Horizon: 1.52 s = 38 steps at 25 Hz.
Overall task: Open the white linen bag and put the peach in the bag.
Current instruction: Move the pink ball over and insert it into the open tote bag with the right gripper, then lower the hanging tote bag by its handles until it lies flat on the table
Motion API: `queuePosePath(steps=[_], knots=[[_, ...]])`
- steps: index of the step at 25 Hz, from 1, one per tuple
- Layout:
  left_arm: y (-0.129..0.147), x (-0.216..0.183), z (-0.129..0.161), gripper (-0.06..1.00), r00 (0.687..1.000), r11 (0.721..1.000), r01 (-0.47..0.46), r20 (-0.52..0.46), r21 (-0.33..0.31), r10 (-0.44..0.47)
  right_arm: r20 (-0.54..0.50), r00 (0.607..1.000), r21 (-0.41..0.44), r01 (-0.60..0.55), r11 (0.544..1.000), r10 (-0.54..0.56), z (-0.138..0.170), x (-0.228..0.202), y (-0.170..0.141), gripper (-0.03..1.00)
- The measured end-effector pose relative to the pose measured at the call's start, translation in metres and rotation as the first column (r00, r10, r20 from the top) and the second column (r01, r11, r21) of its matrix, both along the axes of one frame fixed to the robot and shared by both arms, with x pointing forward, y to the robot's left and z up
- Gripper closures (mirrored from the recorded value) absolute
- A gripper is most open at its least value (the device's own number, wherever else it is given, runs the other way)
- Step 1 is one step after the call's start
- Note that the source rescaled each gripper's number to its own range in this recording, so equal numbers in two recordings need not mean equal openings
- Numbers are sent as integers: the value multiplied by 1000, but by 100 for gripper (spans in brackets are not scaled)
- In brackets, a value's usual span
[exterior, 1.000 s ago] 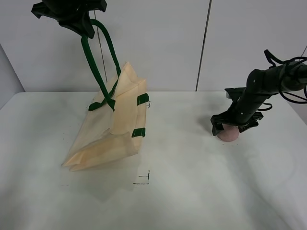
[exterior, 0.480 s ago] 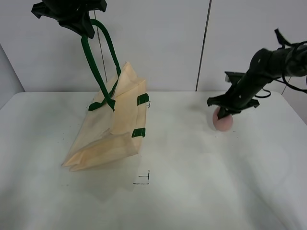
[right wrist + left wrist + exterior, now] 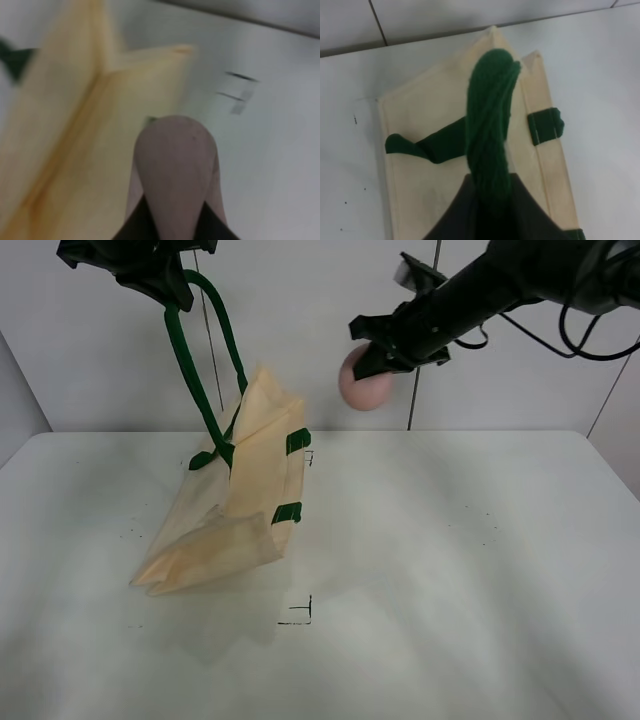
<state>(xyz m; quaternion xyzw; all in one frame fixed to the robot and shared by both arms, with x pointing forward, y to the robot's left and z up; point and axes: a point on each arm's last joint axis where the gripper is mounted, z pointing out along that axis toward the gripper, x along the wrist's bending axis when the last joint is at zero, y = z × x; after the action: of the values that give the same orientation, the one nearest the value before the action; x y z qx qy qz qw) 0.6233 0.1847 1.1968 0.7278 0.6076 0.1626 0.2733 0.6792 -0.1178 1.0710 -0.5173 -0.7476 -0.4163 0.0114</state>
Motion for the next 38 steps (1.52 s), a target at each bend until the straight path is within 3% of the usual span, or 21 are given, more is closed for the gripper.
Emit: queuePosePath(steps=[7, 13, 14, 16, 18, 21, 27, 30, 35, 38], knots=[[0, 0, 0, 94, 1000, 1000, 0, 0, -1, 0, -33, 993, 9, -111, 994, 111, -53, -17, 89, 97], [0, 0, 0, 94, 1000, 1000, 0, 0, -1, 0, -87, 986, 37, -141, 989, 143, -100, -23, 124, 92], [0, 0, 0, 94, 1000, 1000, 0, 0, -1, 0, -88, 985, 43, -143, 989, 146, -105, -22, 126, 84], [0, 0, 0, 94, 1000, 1000, 0, 0, -1, 0, -79, 986, 44, -146, 988, 150, -108, -22, 128, 58], [0, 0, 0, 94, 1000, 1000, 0, 0, -1, 0, -73, 985, 39, -152, 988, 154, -110, -22, 129, 21], [0, 0, 0, 94, 1000, 1000, 0, 0, -1, 0, -65, 985, 27, -157, 987, 158, -110, -21, 128, 2], [0, 0, 0, 94, 1000, 1000, 0, 0, 0, 0, -96, 975, -34, -202, 979, 198, -95, -19, 121, -3], [0, 0, 0, 94, 1000, 1000, 0, 0, -1, 0, -106, 978, -163, -196, 967, 180, -74, -12, 108, -3], [0, 0, 0, 94, 1000, 1000, 0, 0, -1, 0, -63, 997, -382, -70, 922, 49, -45, 2, 79, -3], [0, 0, 0, 94, 1000, 1000, 0, 0, -1, 0, -71, 997, -450, -29, 893, -3, -46, 9, 58, -3]])
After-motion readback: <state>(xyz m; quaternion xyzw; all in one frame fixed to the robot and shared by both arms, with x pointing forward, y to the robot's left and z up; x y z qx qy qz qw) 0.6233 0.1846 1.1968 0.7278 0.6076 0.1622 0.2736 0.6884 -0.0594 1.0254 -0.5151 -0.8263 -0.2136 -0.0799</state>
